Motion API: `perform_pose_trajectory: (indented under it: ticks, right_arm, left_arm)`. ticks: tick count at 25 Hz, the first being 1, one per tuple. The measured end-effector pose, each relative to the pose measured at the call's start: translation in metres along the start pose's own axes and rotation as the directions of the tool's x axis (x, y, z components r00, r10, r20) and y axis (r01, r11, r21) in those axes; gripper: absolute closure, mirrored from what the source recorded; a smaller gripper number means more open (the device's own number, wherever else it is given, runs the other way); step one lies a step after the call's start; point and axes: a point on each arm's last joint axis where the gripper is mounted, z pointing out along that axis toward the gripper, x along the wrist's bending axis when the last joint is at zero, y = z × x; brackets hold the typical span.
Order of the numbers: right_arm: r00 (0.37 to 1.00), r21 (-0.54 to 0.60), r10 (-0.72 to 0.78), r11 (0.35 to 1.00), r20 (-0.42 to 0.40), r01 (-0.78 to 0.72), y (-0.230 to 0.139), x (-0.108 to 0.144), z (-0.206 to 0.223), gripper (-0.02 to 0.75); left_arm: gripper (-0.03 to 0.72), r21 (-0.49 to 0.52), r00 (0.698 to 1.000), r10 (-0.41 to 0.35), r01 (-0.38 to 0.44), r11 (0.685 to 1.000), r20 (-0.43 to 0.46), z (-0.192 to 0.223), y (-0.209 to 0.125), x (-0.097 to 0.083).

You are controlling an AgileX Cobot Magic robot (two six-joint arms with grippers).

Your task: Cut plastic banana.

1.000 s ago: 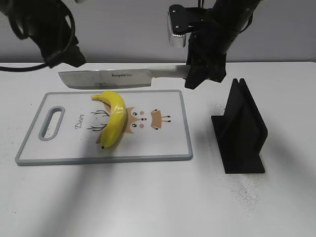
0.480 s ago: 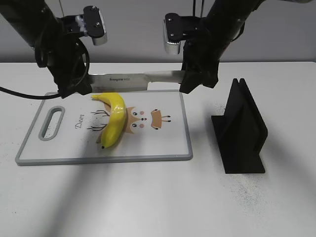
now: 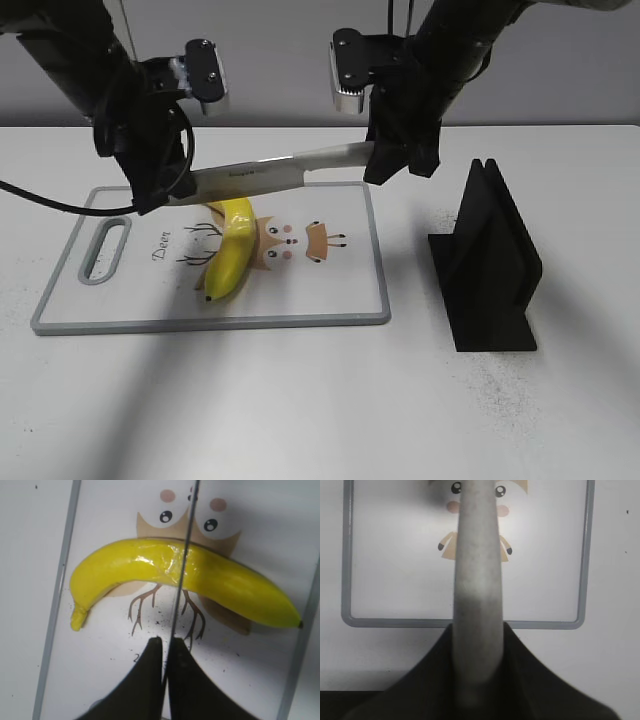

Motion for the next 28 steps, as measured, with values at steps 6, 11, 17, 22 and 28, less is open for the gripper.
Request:
perform_pose_trajectory:
  ticks: [6,11,17,22,28]
  right_arm:
    - [1.0,0.011,-0.001,1.0,0.014,0.001,-0.004,-0.004,0.012,0.578]
    - [1.0,0.021,0.007,1.0,-0.013,-0.007,-0.008,-0.007,0.03,0.577]
    - [0.999,0.032,0.012,0.999,-0.035,-0.011,-0.012,-0.009,0.046,0.577]
    - [0.995,0.062,0.037,0.998,-0.093,-0.031,-0.027,-0.009,0.075,0.575]
    - [0.991,0.079,0.045,0.996,-0.128,-0.035,-0.032,-0.009,0.087,0.57]
  left_arm:
    - [0.697,0.002,1.0,0.003,-0.003,1.0,-0.027,0.012,-0.002,0.005]
    - [0.7,0.023,1.0,0.006,-0.006,1.0,-0.006,0.026,-0.005,0.005]
    - [0.701,0.039,1.0,0.001,-0.001,0.999,0.011,0.049,-0.011,0.007]
    - [0.701,0.055,0.998,-0.014,0.01,0.998,0.06,0.078,-0.016,0.008]
    - [0.706,0.056,0.998,-0.002,-0.001,0.998,0.057,0.088,-0.017,0.009]
